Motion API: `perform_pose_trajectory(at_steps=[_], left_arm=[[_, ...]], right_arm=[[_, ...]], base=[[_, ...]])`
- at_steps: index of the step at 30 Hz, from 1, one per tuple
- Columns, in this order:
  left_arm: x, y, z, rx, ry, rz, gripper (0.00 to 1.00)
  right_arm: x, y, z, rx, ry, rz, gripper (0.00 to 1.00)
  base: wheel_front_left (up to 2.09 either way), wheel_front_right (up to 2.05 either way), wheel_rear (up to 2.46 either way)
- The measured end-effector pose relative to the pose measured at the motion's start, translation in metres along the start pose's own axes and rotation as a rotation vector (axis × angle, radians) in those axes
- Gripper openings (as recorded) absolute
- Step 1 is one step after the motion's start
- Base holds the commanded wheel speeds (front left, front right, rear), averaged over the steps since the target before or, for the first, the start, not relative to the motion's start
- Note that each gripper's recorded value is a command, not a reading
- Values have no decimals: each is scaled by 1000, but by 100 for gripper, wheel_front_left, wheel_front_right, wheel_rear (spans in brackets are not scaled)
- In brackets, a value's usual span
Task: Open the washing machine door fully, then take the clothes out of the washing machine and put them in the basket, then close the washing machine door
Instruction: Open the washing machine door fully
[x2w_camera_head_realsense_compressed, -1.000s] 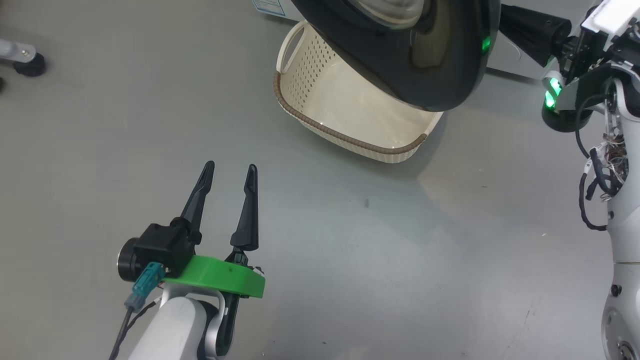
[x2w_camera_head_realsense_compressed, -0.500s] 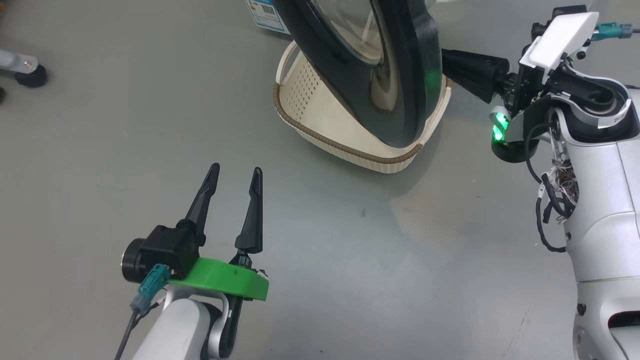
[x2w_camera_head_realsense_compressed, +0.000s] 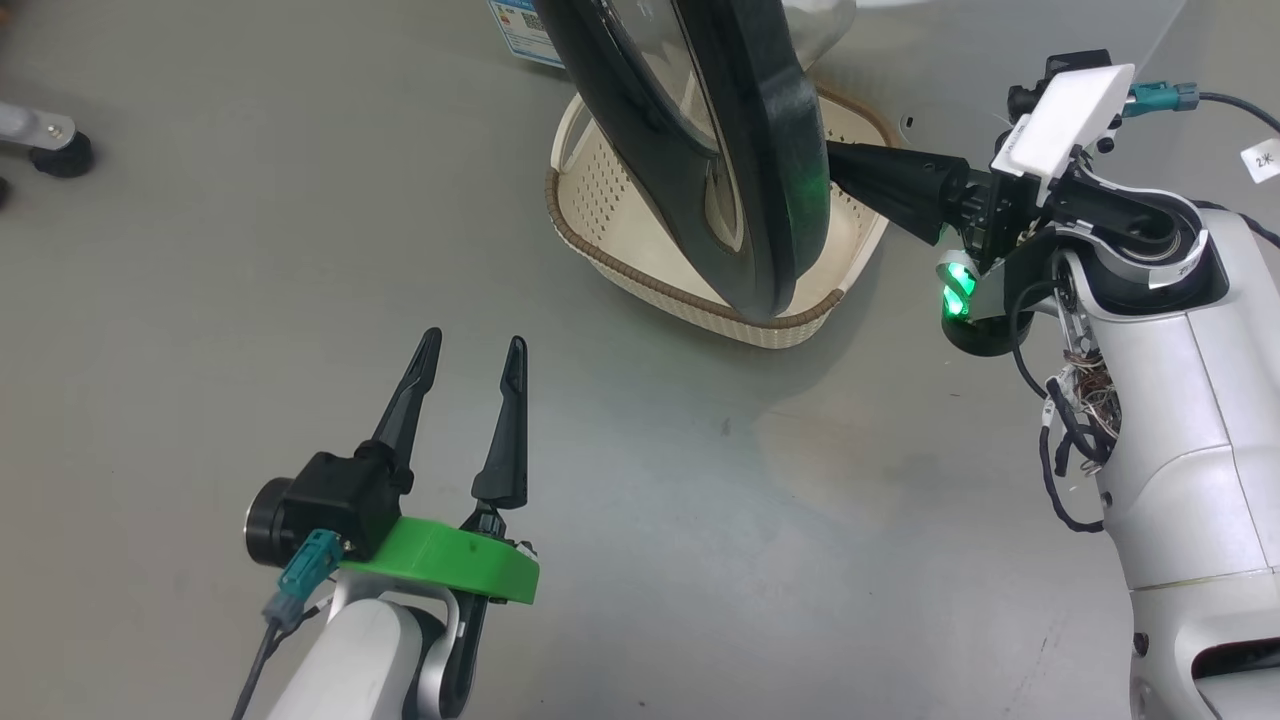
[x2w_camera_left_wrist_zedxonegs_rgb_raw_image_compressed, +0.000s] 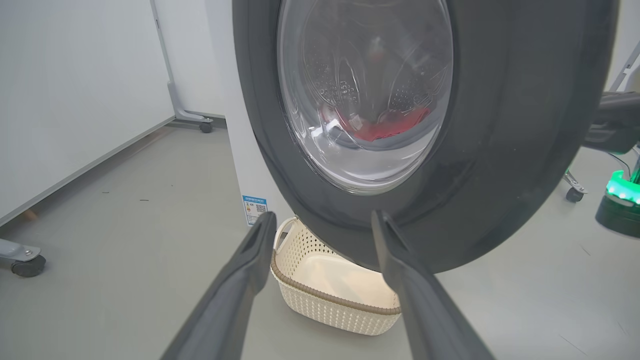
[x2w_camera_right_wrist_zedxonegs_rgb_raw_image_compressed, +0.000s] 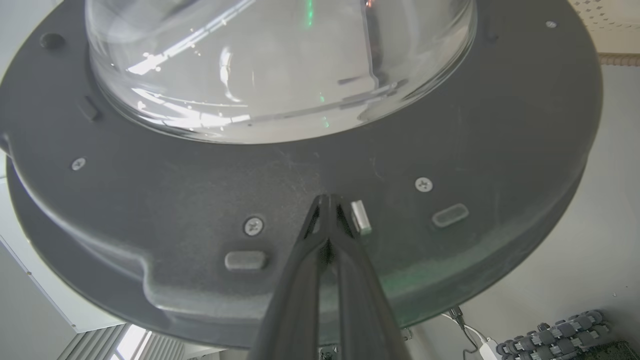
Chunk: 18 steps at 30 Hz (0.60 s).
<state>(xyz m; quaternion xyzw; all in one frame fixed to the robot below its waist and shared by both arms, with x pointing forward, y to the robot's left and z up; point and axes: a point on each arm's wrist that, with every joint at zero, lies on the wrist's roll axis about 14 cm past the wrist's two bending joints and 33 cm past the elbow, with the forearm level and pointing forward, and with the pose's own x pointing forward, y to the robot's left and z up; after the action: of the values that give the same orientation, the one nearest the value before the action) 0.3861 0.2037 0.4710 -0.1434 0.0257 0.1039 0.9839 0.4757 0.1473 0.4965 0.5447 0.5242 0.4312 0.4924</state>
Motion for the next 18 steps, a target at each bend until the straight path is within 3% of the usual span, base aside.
perform_pose_trajectory(at_steps=[18], left_arm=[[-3,1,2,0,-5,3,100]], right_arm=[[15,3,-32,10,113,20,0]], base=[[0,0,0]])
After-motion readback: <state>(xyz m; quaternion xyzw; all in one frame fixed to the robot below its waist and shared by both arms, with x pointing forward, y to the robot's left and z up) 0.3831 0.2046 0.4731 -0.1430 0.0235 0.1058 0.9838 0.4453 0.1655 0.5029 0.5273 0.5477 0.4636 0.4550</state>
